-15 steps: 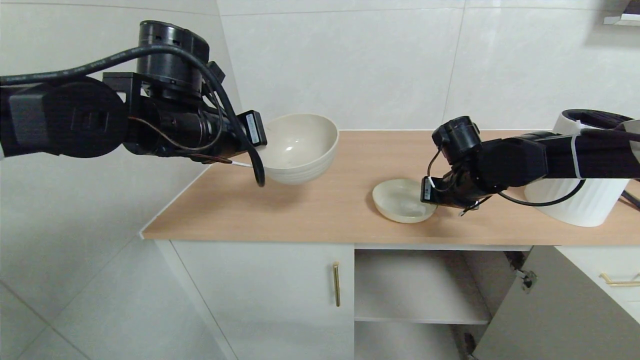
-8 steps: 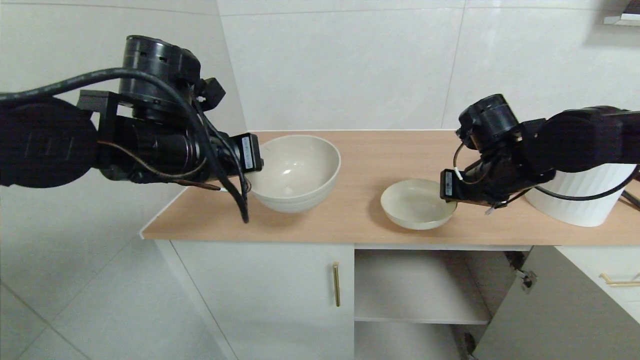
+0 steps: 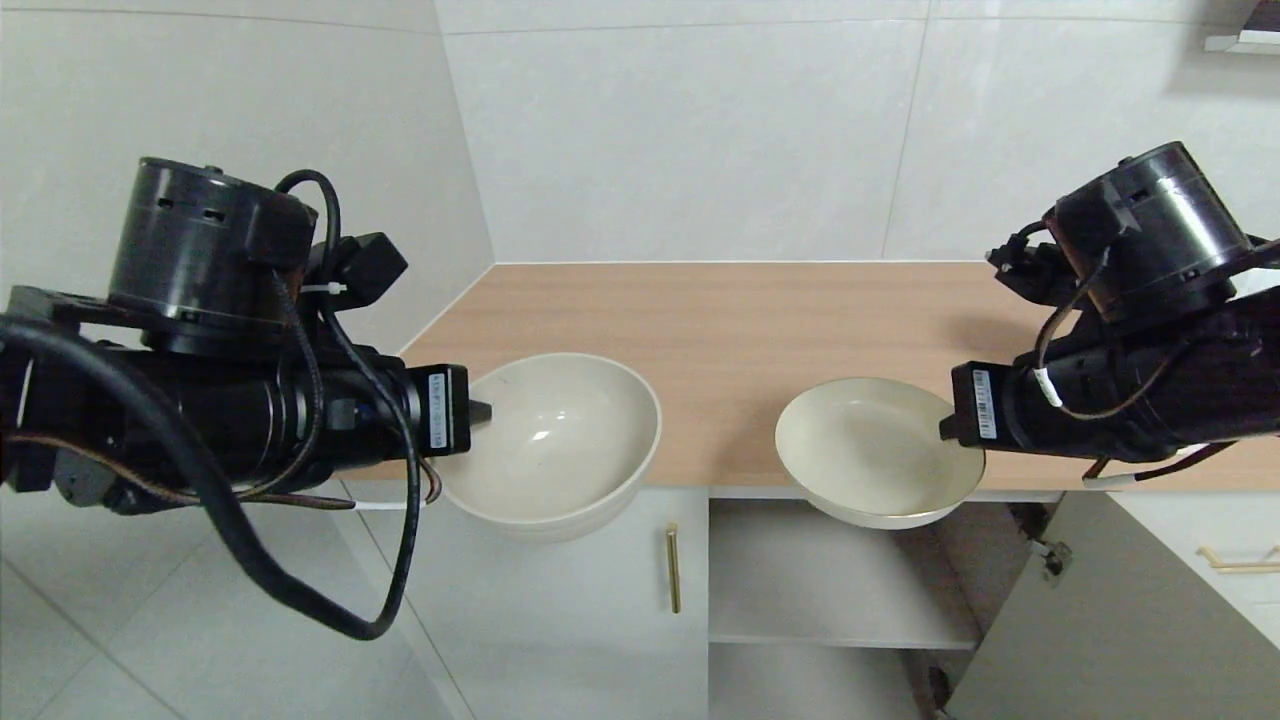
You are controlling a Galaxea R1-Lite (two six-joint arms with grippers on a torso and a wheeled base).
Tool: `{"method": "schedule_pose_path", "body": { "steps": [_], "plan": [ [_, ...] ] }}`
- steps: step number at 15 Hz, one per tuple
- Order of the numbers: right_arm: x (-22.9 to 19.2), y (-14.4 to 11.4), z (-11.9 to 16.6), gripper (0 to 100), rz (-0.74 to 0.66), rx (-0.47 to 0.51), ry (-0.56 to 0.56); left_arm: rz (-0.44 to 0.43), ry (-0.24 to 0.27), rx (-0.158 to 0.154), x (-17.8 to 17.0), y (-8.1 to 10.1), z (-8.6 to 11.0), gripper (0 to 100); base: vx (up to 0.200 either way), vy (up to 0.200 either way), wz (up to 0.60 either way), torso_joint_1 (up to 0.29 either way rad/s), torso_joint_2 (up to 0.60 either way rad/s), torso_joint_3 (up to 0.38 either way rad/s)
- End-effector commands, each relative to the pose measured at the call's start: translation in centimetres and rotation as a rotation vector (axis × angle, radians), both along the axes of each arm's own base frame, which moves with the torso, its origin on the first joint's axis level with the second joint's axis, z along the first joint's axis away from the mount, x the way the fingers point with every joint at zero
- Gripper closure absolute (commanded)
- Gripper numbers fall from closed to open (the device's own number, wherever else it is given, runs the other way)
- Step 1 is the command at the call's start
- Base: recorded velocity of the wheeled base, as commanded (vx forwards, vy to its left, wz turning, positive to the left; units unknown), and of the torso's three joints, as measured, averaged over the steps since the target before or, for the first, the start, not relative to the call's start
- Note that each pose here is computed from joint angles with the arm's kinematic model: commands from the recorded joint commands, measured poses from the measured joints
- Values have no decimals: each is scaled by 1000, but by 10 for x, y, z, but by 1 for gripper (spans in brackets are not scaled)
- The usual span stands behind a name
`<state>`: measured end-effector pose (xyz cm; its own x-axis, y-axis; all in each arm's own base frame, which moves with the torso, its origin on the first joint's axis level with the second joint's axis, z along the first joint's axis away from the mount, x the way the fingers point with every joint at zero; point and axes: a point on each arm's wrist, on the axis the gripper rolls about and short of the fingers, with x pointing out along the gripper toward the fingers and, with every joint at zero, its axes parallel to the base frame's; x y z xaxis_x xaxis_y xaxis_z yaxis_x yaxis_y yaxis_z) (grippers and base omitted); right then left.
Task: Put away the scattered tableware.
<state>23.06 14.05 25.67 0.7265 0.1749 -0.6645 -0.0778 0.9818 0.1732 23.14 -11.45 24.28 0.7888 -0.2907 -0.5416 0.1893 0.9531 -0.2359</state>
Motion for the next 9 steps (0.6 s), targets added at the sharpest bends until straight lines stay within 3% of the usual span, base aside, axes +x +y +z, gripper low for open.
{"method": "schedule_pose_path", "body": {
  "steps": [1, 3, 9],
  "plan": [
    [-16, 1, 1, 100, 24, -5, -11, -7, 7, -1, -4, 0, -2, 100, -200, 0, 0, -7, 2, 2],
    [-13, 3, -3, 100, 19, -13, 1, -5, 20, 7, -1, -2, -6, 100, -200, 0, 0, 7, 5, 2],
    [-8, 6, -5, 100, -5, -6, -7, -8, 26, 12, 1, -3, -8, 100, 0, 0, 0, 0, 0, 0]
  ]
}}
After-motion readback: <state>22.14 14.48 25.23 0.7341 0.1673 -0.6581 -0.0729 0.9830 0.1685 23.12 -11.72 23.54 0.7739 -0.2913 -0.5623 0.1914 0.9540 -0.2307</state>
